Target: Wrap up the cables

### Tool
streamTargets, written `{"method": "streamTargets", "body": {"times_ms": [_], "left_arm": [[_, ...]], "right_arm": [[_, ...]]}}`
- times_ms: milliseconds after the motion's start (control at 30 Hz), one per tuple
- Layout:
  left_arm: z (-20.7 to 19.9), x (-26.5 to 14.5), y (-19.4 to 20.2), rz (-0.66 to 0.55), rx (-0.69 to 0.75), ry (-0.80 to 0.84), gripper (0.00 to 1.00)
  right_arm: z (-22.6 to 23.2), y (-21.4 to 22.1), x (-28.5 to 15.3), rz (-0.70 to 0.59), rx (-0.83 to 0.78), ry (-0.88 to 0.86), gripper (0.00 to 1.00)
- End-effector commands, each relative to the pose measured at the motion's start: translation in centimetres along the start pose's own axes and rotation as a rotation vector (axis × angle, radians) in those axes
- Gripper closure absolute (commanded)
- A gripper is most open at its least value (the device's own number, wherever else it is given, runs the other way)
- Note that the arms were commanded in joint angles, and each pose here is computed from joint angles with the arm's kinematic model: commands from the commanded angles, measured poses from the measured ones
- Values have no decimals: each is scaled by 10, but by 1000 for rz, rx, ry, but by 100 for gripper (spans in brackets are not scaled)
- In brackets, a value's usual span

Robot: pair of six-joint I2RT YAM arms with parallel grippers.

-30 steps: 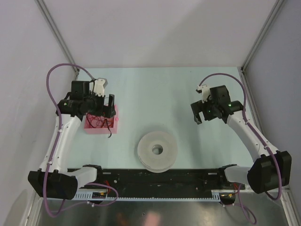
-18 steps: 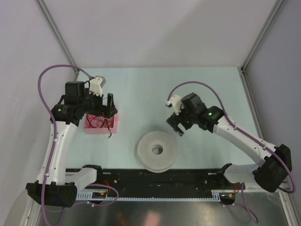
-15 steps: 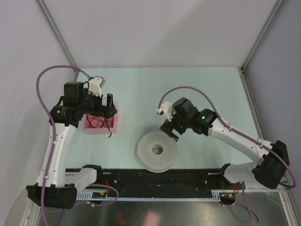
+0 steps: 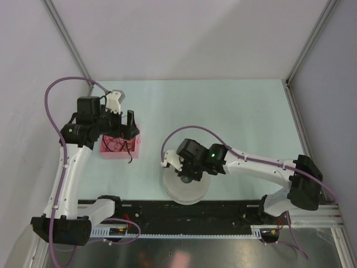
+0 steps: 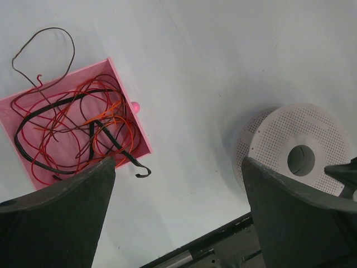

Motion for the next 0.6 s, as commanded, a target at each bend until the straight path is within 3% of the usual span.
{"method": "streamTargets", "body": {"times_ms": [0, 233, 567], "left_arm": [[-3, -5, -17, -53, -15, 14, 1], [-4, -9, -21, -75, -40, -2, 1], [-5, -10, -26, -107, -141, -22, 0]], "right_arm": [[17, -20, 10, -32, -50, -58, 100], [16, -15, 41, 37, -86, -14, 100], [-60, 22, 60, 151, 27, 173, 100]]}}
Point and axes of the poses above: each gripper's point midway between its finger pads, its own x axis out along the fingers, its own z axis along the line the jaws close on, y = z × x, the point moved 5 cm from there along -x, back along the fingers, and after that the axes turned 5 degrees about -x, right-handed, at the moved point
